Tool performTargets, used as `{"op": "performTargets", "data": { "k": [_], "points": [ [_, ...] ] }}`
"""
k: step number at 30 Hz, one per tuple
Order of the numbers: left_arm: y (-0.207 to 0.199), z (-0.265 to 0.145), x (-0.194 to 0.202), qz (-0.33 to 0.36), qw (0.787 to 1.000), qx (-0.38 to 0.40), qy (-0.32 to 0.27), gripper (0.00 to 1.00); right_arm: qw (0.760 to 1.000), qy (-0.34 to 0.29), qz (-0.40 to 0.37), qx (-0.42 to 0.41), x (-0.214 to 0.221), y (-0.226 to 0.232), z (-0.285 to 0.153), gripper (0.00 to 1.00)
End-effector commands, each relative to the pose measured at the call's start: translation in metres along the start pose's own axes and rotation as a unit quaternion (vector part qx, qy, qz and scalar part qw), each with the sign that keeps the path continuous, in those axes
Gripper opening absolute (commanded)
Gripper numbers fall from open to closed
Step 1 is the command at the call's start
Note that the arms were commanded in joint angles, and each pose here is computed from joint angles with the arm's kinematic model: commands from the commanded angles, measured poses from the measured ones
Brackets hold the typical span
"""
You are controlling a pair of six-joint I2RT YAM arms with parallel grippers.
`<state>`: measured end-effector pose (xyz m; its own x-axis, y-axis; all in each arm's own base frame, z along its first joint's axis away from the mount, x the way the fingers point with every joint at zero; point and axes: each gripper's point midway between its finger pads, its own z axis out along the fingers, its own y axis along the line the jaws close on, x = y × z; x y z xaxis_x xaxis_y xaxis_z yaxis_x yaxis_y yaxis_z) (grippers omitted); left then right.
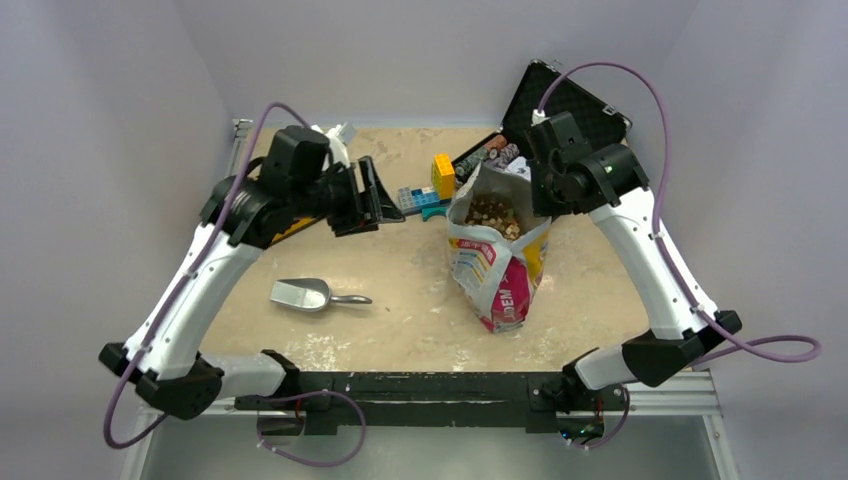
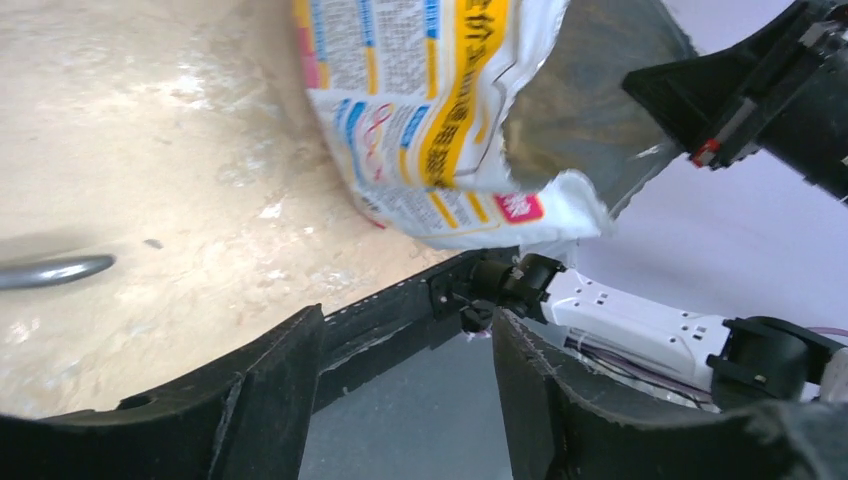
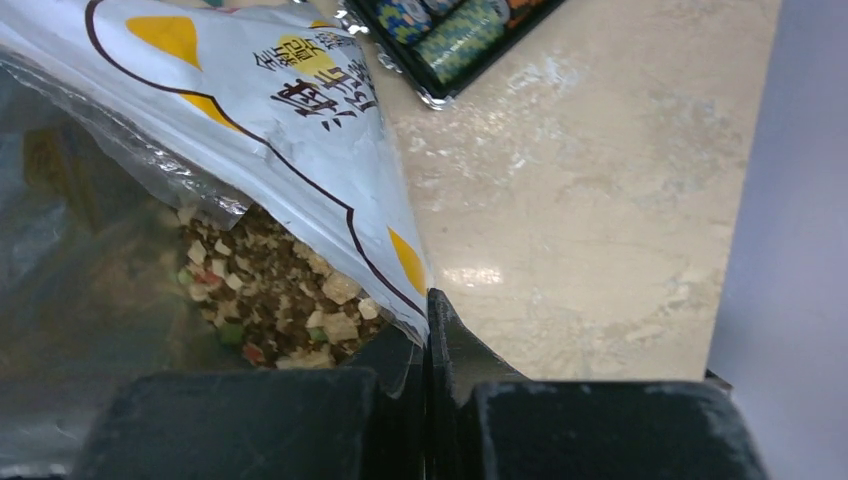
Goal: Serve the pet food
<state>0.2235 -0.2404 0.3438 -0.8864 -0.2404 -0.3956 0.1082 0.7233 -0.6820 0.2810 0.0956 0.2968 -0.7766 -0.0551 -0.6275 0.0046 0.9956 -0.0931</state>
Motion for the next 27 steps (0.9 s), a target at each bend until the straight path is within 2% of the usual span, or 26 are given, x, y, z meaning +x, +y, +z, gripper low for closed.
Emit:
{"op": "performTargets", "data": {
  "k": [1,5,7,12,16,19,24,27],
  "points": [
    [0.042,-0.018,0.008,0.010,0.997,-0.073,-0.039,0.67,0.987,-0.147,0.034,0.057,-0.050,-0.060,-0.074,0.00],
    [0.069,-0.026,0.028,-0.004,0.994,-0.098,-0.042,0.68,0.982,-0.172,0.027,0.077,-0.056,-0.074,-0.089,0.00],
    [0.081,-0.024,0.042,-0.020,0.994,-0.105,-0.031,0.68,0.983,-0.178,0.020,0.043,-0.061,-0.059,-0.088,0.00],
    [0.111,-0.014,0.073,-0.099,0.986,-0.134,-0.005,0.71,0.986,-0.142,-0.047,-0.067,-0.046,0.031,-0.068,0.00],
    [0.133,-0.002,0.092,-0.203,0.967,-0.152,0.001,0.73,0.975,-0.068,-0.061,-0.202,0.005,0.120,-0.060,0.00],
    [0.145,0.009,0.098,-0.299,0.942,-0.153,-0.015,0.77,0.960,-0.037,-0.068,-0.270,0.035,0.158,-0.063,0.00],
    [0.158,0.052,0.109,-0.486,0.868,-0.103,-0.022,0.81,0.941,-0.033,-0.078,-0.328,0.055,0.173,-0.067,0.00],
    [0.178,0.073,0.103,-0.542,0.833,-0.089,-0.060,0.81,0.933,-0.039,-0.084,-0.347,0.066,0.175,-0.062,0.00]
  ]
}}
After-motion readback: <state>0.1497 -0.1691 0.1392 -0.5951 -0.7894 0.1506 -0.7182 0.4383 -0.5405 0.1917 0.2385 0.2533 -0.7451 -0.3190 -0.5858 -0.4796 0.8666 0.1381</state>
